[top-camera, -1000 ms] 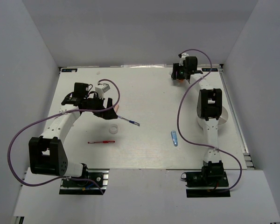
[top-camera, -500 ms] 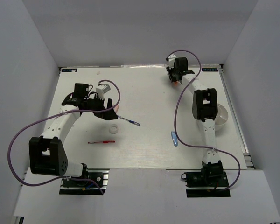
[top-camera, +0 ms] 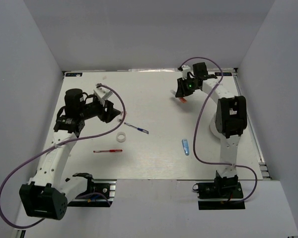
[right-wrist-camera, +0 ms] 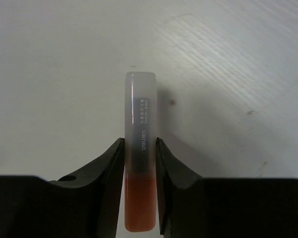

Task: Sort the stationery into containers
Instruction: Grab a piece of stationery with the right arm, then pass the stationery from the right arm to the left

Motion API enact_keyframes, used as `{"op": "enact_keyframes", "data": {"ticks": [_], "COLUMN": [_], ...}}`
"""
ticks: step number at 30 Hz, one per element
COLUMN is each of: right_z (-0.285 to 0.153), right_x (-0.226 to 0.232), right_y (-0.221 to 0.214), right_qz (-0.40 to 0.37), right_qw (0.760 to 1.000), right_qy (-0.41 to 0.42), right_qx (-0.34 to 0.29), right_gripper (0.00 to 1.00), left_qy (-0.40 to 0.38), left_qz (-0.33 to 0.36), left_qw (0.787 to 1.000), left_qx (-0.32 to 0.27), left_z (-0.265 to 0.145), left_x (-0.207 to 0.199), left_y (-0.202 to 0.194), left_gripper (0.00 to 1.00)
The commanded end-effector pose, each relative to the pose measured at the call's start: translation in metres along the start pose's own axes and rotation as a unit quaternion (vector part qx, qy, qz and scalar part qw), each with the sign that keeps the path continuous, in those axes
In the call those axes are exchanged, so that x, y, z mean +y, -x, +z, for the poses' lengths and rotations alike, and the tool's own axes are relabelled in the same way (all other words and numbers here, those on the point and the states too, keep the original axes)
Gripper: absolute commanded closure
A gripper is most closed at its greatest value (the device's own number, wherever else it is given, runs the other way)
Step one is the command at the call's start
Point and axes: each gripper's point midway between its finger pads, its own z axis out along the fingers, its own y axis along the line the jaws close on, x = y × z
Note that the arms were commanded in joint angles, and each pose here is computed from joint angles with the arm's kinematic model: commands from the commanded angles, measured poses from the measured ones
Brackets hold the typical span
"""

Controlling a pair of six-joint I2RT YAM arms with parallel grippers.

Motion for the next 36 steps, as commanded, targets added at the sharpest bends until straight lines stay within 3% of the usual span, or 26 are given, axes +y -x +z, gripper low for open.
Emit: {"op": "enact_keyframes", "data": {"ticks": [1, 9, 16, 29, 36], "right_z": [-0.057, -0.115, -0.130, -0.143, -0.144], "right_x": [0.082, 0.187, 0.256, 0.309, 0.320], "right_y": [0.033, 0.021, -0.006, -0.014, -0.015], "right_qz": [0.030, 0.047, 0.063, 0.064, 0.050], "right_qw": [0.989, 0.955, 0.936, 0.913, 0.911], "right_qy": [0.139, 0.290, 0.348, 0.401, 0.408], "right_qx": [-0.041, -0.030, -0.001, 0.023, 0.032], "right_gripper": [1.00, 1.00, 1.00, 1.00, 1.00], "left_qy": [0.003, -0.096, -0.132, -0.265, -0.274], "left_qz": [0.145, 0.278, 0.317, 0.378, 0.387], "left_qw": [0.989, 0.955, 0.939, 0.886, 0.878], "left_qx": [-0.041, -0.039, -0.031, 0.045, 0.068], "left_z": [-0.008, -0.002, 0.020, 0.067, 0.078], "left_x": [0.002, -0.027, -0.037, -0.097, -0.109], "left_y": [0.027, 0.018, 0.026, -0.003, -0.012], "left_gripper": [0.35, 0.40, 0.40, 0.45, 0.45]}}
